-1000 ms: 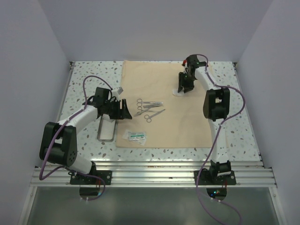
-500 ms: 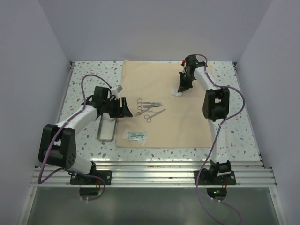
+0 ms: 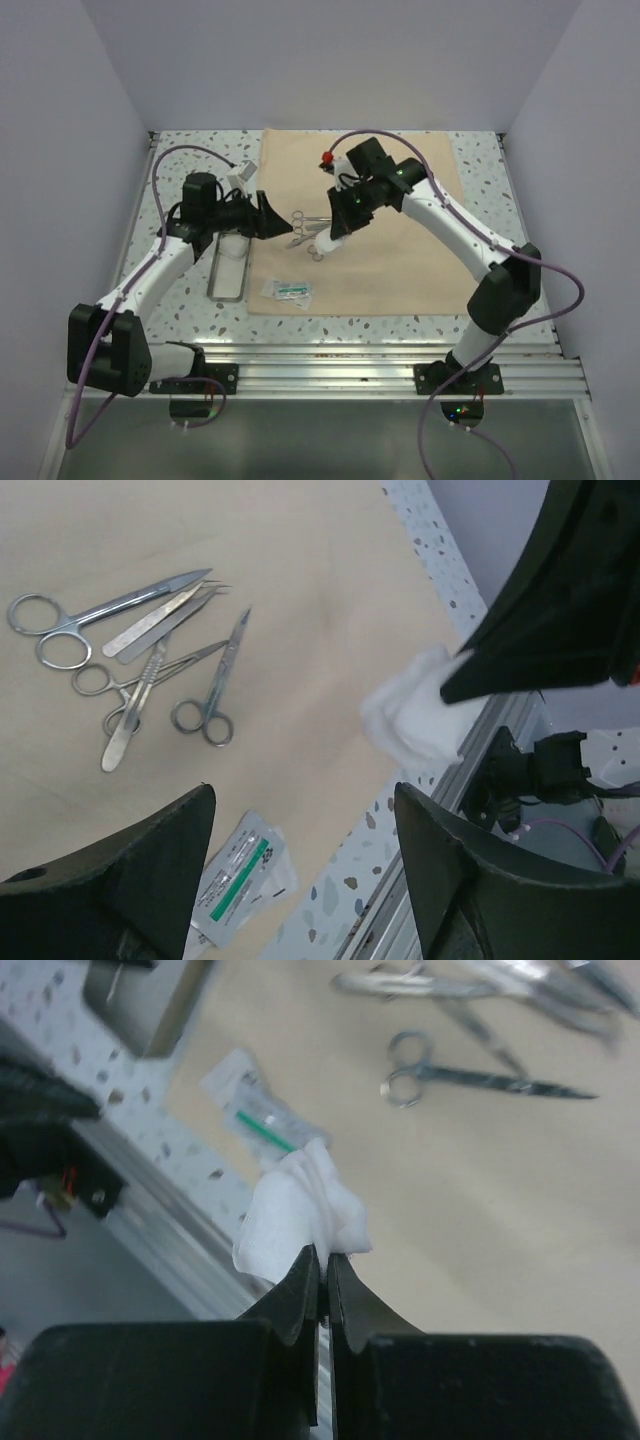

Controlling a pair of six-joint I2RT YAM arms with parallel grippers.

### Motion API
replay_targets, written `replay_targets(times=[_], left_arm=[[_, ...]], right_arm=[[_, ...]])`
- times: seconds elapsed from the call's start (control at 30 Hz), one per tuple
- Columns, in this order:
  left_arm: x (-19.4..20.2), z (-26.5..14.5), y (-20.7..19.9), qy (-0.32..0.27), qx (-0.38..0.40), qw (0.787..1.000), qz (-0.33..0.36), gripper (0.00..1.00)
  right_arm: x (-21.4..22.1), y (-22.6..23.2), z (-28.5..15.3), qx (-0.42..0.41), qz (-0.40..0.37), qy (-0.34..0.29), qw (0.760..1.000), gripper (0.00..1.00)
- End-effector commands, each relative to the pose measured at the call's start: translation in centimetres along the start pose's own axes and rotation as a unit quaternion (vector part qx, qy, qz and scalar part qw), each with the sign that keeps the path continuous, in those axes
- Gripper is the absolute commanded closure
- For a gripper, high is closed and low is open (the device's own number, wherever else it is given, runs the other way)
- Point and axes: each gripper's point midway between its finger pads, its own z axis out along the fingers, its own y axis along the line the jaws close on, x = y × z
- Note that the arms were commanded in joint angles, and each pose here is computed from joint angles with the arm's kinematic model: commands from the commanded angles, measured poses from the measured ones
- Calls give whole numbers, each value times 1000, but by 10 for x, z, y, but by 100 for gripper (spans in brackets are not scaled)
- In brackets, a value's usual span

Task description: Prepare the surgical pack

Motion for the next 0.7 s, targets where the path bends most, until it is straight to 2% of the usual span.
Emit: replay_targets(times=[0.0, 0.03, 0.1, 0.13, 0.17, 0.23, 0.3, 0.33, 0.43, 0.47, 0.6, 0.67], left_arm=[[-23, -20, -55, -25, 109, 991, 70, 24], [-16, -25, -63, -24, 126, 989, 74, 23], [-6, -34, -78, -14, 164, 983, 78, 22], [5, -38, -86, -4, 177, 982, 61, 22], [5, -42, -96, -11, 199, 977, 78, 20], [27, -43, -121, 8, 232, 970, 67, 12], [39, -41, -141, 14, 247, 967, 63, 9], [54, -38, -161, 33, 271, 960, 65, 9], [76, -25, -187, 58, 284, 955, 62, 8], [77, -20, -186, 57, 270, 960, 55, 8], [77, -22, -203, 40, 288, 955, 49, 7], [80, -22, -204, 52, 289, 955, 47, 7]], right_arm=[[49, 55, -30, -78, -70, 24, 994, 100], [66, 62, -32, -92, -76, 35, 992, 100], [83, 92, -56, -145, -105, 17, 984, 100], [97, 94, -57, -154, -101, 28, 982, 100], [105, 103, -64, -176, -106, 32, 978, 100], [123, 112, -78, -194, -116, 34, 974, 100], [136, 123, -91, -217, -127, 38, 967, 100], [140, 128, -95, -228, -130, 40, 964, 100], [149, 138, -108, -248, -141, 37, 958, 100], [149, 140, -111, -252, -144, 34, 956, 100], [154, 145, -120, -268, -146, 29, 952, 100], [155, 144, -121, -268, -149, 26, 952, 100]])
